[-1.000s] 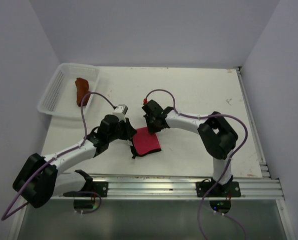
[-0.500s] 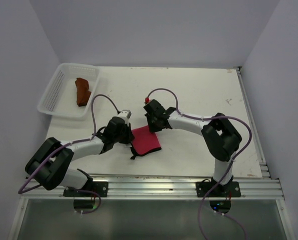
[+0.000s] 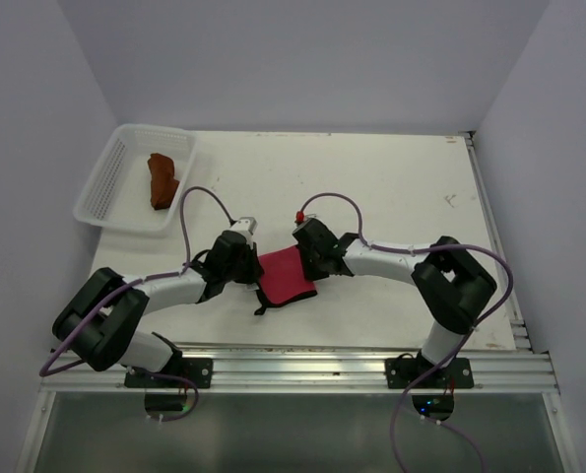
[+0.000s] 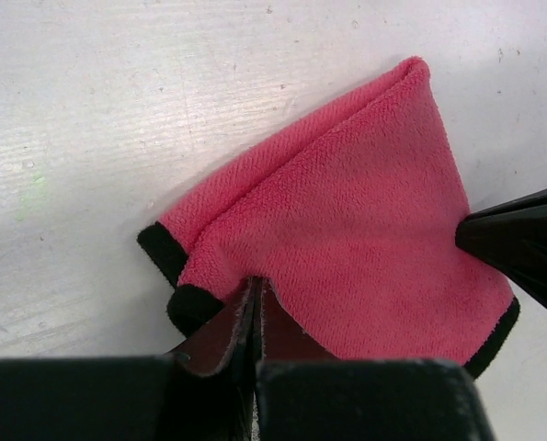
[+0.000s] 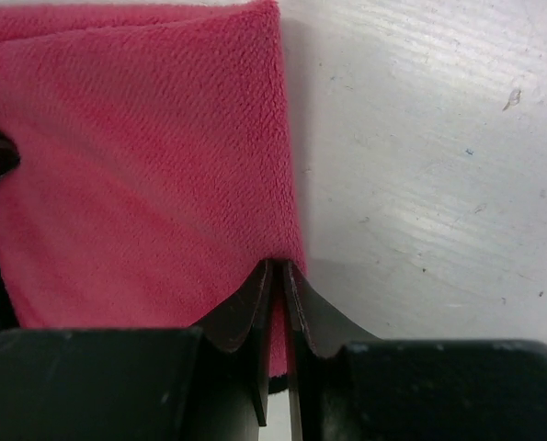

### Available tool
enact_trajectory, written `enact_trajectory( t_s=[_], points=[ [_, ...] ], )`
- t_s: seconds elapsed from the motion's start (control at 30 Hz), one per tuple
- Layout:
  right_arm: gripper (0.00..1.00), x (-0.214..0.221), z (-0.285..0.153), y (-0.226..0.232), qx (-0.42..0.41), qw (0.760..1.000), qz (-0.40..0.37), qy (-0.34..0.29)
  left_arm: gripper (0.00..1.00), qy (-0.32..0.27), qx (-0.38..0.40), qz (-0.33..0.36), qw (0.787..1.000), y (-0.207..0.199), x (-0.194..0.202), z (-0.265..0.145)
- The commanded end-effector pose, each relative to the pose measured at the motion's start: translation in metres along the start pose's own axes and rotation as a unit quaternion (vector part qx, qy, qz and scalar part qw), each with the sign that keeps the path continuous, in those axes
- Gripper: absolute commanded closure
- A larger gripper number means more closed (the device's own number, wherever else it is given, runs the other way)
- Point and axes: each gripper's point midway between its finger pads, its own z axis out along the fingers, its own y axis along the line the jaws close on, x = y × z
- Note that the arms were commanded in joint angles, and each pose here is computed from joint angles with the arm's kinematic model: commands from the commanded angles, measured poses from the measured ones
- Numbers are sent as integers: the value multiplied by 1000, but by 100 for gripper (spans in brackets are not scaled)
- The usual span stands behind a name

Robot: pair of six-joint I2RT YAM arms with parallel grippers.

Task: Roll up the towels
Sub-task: Fold the towel

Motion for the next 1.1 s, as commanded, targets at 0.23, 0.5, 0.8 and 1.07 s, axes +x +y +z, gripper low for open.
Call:
enact_trajectory(
  t_s=[0.23,0.5,0.8,1.07],
  points=[
    [87,27,25,-2,-9,999,23,26,100,-22,-16,-8,1000,3,-11,-1],
    [82,-3,-13,1,-9,1000,7,-9,100,-30,-12,-11,999,2,-13,-11],
    [68,-20,-62,-2,-15,999,-5,-35,100,-25,-13,-30,999,6,-2,-15],
    [60,5,-54,-1,-33,999,35,-10,100,-34,-15,-33,999,5,-6,-21]
  ],
)
